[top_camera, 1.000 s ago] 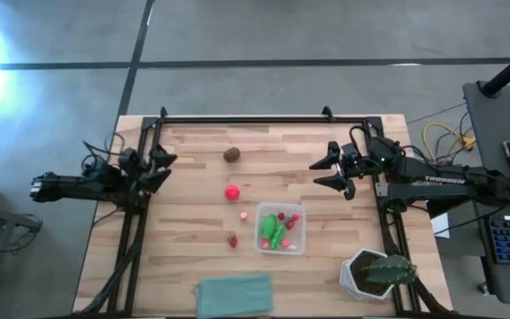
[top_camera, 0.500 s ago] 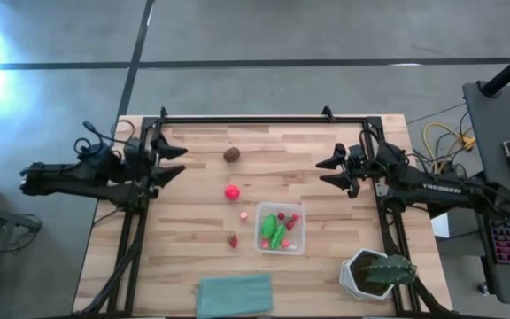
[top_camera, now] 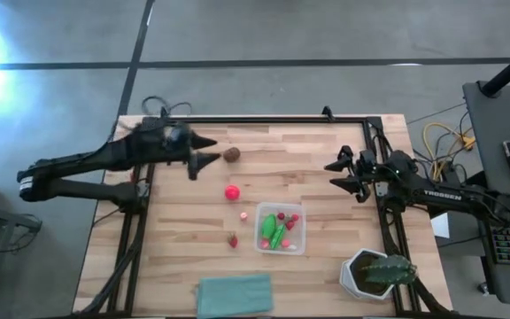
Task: Pick and placing Produce into tupperware
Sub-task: Put the kiwi into the transparent container
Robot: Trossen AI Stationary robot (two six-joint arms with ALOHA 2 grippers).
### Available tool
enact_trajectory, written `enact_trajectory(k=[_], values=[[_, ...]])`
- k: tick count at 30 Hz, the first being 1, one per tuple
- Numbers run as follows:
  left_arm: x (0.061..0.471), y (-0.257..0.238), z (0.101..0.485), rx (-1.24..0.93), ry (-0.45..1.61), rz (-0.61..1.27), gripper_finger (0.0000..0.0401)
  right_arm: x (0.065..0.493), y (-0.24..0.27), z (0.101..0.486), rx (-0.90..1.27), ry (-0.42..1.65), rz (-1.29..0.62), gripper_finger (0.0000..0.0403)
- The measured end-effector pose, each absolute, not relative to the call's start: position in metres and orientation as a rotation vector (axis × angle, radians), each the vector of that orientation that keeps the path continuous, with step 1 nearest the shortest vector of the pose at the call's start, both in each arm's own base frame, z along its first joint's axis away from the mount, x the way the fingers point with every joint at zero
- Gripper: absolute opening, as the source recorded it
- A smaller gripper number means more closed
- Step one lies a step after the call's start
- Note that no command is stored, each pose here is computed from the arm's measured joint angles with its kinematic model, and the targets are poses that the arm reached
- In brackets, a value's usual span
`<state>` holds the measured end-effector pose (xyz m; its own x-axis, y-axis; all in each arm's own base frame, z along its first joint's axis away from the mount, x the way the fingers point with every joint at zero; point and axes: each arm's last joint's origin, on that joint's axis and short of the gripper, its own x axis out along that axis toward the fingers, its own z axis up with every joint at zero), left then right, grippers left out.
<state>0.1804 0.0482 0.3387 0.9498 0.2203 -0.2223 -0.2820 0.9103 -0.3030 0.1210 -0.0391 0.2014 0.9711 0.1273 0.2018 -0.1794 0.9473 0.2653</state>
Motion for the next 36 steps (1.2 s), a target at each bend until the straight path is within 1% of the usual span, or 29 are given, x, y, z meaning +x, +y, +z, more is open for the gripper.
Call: enact_trajectory(k=[5,10,18,22,26,31,36], values=[[0.202,0.074,0.34,-0.386,0.247,0.202,0.0246,0.117,-0.038,0.188,0.329,-0.164,0.15,0.0233],[0.222,0.096,0.334,-0.385,0.32,0.186,0.0246,0.116,-0.038,0.187,0.333,-0.162,0.146,0.0233],[0.236,0.135,0.312,-0.488,0.513,0.306,0.0246,0.114,-0.045,0.187,0.306,-0.171,0.089,0.0233],[0.245,0.144,0.307,-0.503,0.539,0.318,0.0246,0.114,-0.046,0.185,0.331,-0.147,0.074,0.0233],[0.251,0.147,0.31,-0.496,0.528,0.314,0.0246,0.115,-0.047,0.181,0.376,-0.109,0.068,0.0233],[0.253,0.15,0.316,-0.402,0.486,0.295,0.0246,0.115,-0.047,0.179,0.388,-0.099,0.066,0.0233],[0.251,0.148,0.312,-0.414,0.505,0.296,0.0246,0.115,-0.047,0.179,0.388,-0.099,0.066,0.0233]])
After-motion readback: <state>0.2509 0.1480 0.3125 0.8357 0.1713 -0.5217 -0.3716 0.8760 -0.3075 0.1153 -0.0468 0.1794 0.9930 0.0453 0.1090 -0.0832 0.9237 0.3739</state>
